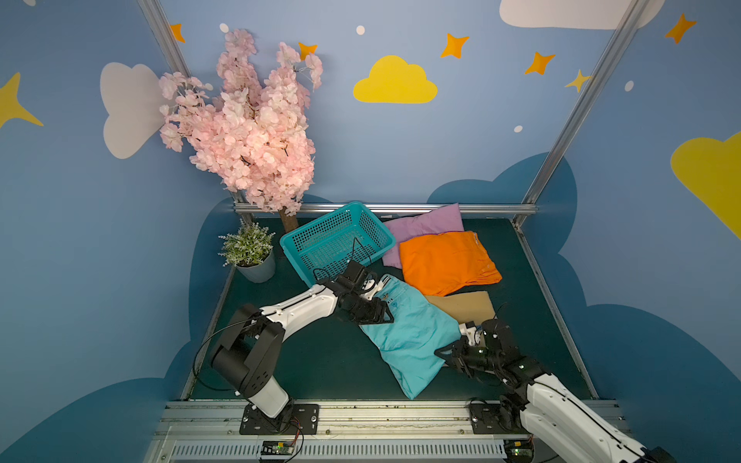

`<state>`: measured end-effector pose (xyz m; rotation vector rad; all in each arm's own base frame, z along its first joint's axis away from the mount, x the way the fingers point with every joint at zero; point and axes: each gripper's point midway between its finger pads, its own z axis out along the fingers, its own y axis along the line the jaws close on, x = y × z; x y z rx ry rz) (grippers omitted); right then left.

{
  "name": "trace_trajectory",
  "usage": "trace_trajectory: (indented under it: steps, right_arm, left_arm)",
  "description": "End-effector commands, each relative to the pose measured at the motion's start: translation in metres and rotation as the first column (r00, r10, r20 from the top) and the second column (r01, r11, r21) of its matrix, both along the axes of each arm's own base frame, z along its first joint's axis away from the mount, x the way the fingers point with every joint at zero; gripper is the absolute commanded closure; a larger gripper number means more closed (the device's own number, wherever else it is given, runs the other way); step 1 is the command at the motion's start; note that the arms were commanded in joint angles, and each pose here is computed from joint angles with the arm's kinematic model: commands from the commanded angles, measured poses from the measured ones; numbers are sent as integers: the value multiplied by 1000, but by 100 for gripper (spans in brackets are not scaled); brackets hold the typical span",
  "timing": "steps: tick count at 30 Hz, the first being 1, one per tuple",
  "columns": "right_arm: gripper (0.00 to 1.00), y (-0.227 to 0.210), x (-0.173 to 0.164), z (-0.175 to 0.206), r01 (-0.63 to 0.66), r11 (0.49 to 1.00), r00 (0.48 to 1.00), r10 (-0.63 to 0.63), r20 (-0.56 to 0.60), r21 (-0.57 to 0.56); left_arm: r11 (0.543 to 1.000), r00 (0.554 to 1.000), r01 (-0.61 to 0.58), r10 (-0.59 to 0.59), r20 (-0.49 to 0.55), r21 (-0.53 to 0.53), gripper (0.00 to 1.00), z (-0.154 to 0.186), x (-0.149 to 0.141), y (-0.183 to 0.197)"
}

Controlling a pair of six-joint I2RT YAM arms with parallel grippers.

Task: Put the folded long pants in the basket
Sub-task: Pick up the long pant at the center of the board.

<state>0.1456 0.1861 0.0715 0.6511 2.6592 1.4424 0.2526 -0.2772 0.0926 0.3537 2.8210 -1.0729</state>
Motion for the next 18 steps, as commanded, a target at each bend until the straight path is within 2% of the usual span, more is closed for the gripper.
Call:
trace_trajectory:
  steps: [1, 5, 8, 10, 11, 13, 18]
  right_arm:
    - [100, -4, 8, 34, -69, 997, 993, 73, 96, -38]
    - [100, -45, 15, 63, -26, 993, 995, 37, 93, -117]
    - [100, -78, 19, 58, -32, 969, 999, 26, -27, -244]
    - [100, -77, 23, 54, -53, 979, 989, 24, -142, -198]
    - [100, -79, 29, 56, -79, 983, 987, 53, -153, -164]
    - [100, -93, 40, 49, -84, 976, 979, 43, -198, -203]
    - [100, -103, 68, 47, -50, 980, 983, 15, -181, -193]
  left_arm:
    - [1000, 999, -7, 6, 47, 15, 34, 11, 2, 8]
    - [1000, 997, -19, 17, 74, 16, 32, 21, 9, 15]
    - [999, 998, -5, 2, 65, 46, 31, 19, 12, 17]
    - [998, 999, -2, -1, 53, 70, 31, 12, 14, 18]
    - [997, 998, -4, 0, 58, 79, 30, 9, 17, 18]
    - [996, 998, -15, 9, 65, 92, 28, 1, 21, 19]
    - [991, 1000, -15, 11, 28, 136, 27, -33, 28, 17]
